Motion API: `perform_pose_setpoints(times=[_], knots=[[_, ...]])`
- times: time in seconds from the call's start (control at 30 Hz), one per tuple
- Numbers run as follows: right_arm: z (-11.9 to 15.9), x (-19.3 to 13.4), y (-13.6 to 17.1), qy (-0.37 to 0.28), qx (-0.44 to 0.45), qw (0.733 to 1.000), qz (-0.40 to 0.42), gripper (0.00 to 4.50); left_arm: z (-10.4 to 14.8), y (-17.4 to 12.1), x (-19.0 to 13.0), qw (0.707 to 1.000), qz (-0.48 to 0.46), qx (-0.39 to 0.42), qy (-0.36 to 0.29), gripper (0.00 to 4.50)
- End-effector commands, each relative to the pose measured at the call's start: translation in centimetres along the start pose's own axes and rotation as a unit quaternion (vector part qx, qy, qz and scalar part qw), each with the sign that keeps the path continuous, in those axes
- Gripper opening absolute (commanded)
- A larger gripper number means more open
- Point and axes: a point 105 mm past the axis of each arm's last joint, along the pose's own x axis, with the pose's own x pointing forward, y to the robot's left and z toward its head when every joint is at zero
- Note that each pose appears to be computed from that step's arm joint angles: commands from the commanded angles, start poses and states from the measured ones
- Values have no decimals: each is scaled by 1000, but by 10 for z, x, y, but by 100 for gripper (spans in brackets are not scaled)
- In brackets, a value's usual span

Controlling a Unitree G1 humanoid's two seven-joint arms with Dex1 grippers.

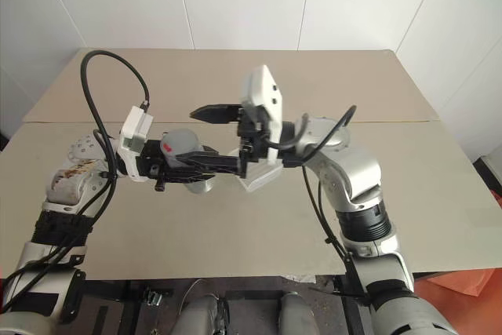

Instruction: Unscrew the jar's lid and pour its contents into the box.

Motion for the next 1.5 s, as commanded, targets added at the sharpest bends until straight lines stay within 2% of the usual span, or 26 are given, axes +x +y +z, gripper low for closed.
perform_pose_setpoints(times=[0.03,0.2,0.33,0.63,0.83,1.17,1.37,1.5], knots=[[1,14,-3,21,-8,999,-38,449,6,1,2,1000,1,15,-4,196],[-10,23,-17,49,-2,995,-84,449,9,2,2,1000,-1,17,-3,196],[-10,17,-26,50,1,993,-106,449,10,0,-2,1000,0,20,0,196],[-9,-41,-51,67,-13,985,-156,449,15,-2,-18,1000,12,15,9,196],[-5,-56,-55,67,-17,982,-174,449,15,-5,-21,1000,14,15,11,196],[12,-20,-5,20,-29,998,-52,449,10,-2,-6,1000,6,10,1,196],[13,3,3,12,-33,999,-26,449,10,0,2,1000,-2,11,-5,196],[5,20,-3,37,-47,997,-43,449,10,2,4,1000,1,13,-6,196]])
